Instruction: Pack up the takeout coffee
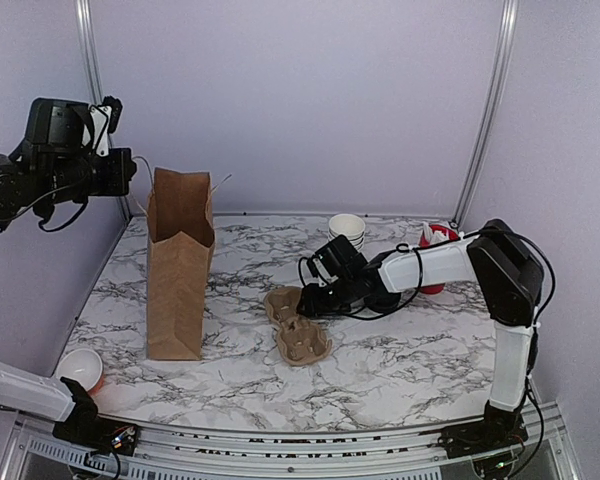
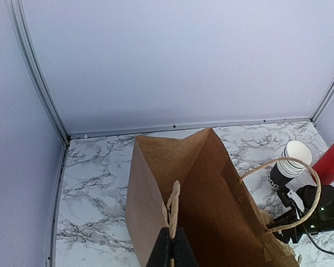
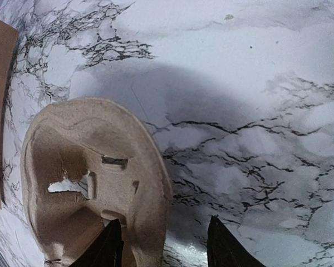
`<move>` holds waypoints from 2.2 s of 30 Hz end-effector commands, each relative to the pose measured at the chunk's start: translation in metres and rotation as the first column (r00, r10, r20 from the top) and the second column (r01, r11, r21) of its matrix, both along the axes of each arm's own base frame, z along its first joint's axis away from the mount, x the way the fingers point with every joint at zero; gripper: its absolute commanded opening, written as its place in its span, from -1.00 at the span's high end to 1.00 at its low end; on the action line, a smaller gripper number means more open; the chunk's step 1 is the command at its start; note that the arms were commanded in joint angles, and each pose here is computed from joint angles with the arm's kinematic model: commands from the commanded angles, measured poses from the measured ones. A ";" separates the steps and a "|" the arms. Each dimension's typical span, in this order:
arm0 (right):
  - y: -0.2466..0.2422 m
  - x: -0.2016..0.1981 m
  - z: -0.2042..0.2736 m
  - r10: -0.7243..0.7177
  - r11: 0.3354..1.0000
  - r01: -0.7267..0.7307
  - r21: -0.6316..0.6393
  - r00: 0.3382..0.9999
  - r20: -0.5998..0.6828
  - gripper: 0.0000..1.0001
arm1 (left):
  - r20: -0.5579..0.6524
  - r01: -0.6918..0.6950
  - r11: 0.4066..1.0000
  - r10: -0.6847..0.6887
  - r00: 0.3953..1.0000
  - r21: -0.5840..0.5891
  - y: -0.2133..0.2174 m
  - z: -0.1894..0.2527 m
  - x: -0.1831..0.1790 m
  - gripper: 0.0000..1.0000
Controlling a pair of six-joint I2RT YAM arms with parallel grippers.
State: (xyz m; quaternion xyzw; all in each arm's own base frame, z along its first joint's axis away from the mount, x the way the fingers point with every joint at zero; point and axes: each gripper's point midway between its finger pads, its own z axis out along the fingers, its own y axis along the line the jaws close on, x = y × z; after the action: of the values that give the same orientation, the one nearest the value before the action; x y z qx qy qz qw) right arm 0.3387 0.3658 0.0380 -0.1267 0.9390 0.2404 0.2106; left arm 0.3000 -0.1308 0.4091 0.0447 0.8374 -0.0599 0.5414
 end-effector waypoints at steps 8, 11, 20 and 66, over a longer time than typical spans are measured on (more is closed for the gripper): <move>0.021 -0.009 0.008 -0.010 0.995 0.013 0.101 1.000 -0.029 0.23 | 0.059 0.248 0.963 -0.255 0.965 0.105 -0.036 0.026 -0.003 1.00; 0.017 -0.013 0.011 -0.025 0.993 0.029 0.116 0.999 -0.036 0.22 | 0.021 0.275 0.956 -0.278 0.960 0.104 -0.044 0.011 0.000 1.00; -0.009 -0.032 0.020 -0.073 0.992 0.073 0.103 0.997 -0.008 0.09 | -0.007 0.330 0.943 -0.330 0.944 0.049 -0.059 -0.001 -0.001 1.00; 0.008 -0.039 0.042 0.458 0.876 -0.380 -0.298 0.848 0.265 -0.40 | -0.027 0.388 0.895 -0.403 0.915 -0.221 -0.104 -0.049 -0.024 1.00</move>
State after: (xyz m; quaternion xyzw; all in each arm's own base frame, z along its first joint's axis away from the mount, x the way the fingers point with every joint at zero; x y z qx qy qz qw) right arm 0.3060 0.3838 0.0713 -0.4334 0.8340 0.1370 0.3128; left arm 0.2750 -0.2438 0.3515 0.1637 0.8254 -0.2688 0.4686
